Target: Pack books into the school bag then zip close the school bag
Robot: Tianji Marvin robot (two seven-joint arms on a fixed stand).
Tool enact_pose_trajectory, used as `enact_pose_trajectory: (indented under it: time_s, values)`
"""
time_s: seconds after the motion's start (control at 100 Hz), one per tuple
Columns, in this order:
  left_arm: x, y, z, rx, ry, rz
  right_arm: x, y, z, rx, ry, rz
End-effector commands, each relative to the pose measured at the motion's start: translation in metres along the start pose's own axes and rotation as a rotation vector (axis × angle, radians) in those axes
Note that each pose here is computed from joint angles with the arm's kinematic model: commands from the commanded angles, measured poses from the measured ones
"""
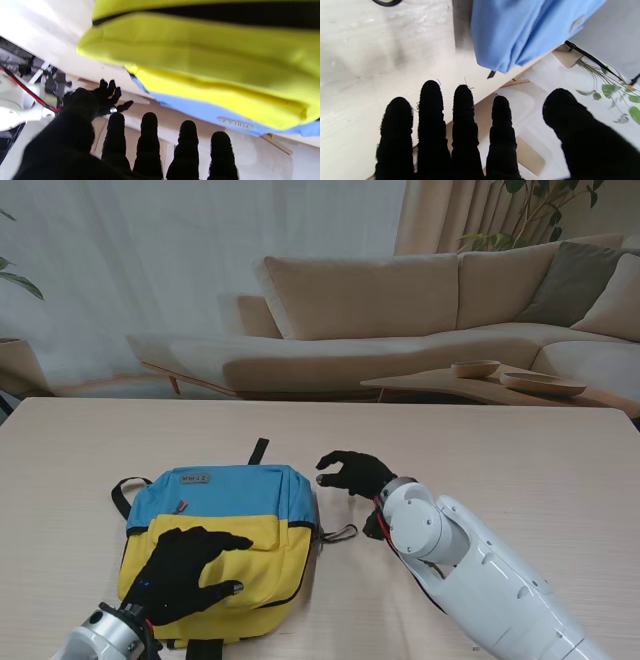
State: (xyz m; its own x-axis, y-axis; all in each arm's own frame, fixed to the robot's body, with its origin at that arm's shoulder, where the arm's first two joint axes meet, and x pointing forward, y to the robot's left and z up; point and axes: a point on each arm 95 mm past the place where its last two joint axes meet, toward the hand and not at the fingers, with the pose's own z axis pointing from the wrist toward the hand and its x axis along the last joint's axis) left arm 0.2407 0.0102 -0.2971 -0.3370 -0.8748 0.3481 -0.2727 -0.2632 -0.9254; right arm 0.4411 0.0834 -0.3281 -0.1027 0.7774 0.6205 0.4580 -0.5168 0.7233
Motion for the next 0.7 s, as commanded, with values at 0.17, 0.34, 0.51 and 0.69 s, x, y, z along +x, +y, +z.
enact_pose_trajectory:
  time_s: [0.17,0.34,0.51,0.69]
  values:
    - [-0.025,-0.027,0.038,0.158,0.023,-0.205,0.011,0.001,-0.036,-0.068,0.075,0.051]
    - [-0.040,-0.040,0.073,0.193,0.052,-0.326,0.015,0.003,-0.062,-0.123,0.127,0.079]
    - [-0.038,-0.042,0.104,0.184,0.078,-0.429,0.018,0.002,-0.087,-0.160,0.176,0.093]
    - [-0.027,-0.038,0.128,0.211,0.076,-0.519,0.019,-0.005,-0.099,-0.205,0.196,0.115]
